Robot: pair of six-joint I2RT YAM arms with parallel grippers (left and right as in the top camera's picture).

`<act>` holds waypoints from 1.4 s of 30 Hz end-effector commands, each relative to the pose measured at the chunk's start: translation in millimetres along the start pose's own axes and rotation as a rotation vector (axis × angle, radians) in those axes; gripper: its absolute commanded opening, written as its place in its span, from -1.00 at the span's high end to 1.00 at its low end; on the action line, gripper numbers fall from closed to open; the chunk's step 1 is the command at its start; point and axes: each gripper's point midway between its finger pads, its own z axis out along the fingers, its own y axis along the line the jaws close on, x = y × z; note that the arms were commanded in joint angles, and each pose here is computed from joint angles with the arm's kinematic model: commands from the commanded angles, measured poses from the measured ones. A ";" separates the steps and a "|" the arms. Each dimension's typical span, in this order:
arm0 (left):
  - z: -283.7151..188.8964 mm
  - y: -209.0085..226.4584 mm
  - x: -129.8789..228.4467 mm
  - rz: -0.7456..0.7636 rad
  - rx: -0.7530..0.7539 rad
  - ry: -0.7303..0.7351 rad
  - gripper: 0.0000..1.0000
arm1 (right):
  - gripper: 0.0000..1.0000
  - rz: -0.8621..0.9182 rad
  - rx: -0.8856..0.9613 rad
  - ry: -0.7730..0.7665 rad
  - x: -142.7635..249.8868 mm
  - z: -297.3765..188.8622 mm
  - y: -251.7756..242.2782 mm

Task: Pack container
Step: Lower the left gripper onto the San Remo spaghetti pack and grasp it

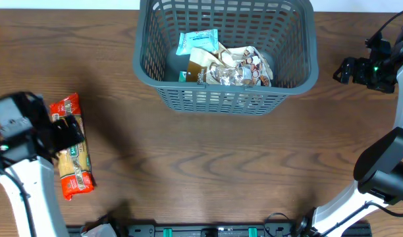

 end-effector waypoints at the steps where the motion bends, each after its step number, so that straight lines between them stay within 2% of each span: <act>1: 24.3 -1.8 21.7 -0.074 0.007 0.045 -0.97 | -0.99 -0.017 -0.008 0.008 1.8 2.3 2.5; 8: 48.1 -2.6 17.8 -0.073 0.006 0.071 -0.97 | -0.98 -0.016 -0.009 0.010 2.2 2.5 2.6; 18: 91.1 -0.9 26.8 -0.024 0.004 0.274 -0.97 | -0.99 -0.016 -0.009 0.011 2.4 2.5 2.6; 25: 92.4 2.2 9.6 0.017 0.004 0.251 -0.97 | -0.98 -0.019 -0.010 0.018 4.1 2.4 2.9; 35: 97.2 19.0 16.0 0.061 0.004 0.282 -0.97 | -0.98 -0.023 -0.010 0.017 4.0 2.3 3.0; 38: 97.3 7.0 15.1 0.120 0.082 0.272 -0.97 | -0.99 -0.022 -0.010 0.017 3.9 2.4 2.9; 42: 97.7 5.2 13.5 0.140 0.095 0.263 -0.97 | -0.98 -0.022 -0.010 0.017 4.0 2.4 2.9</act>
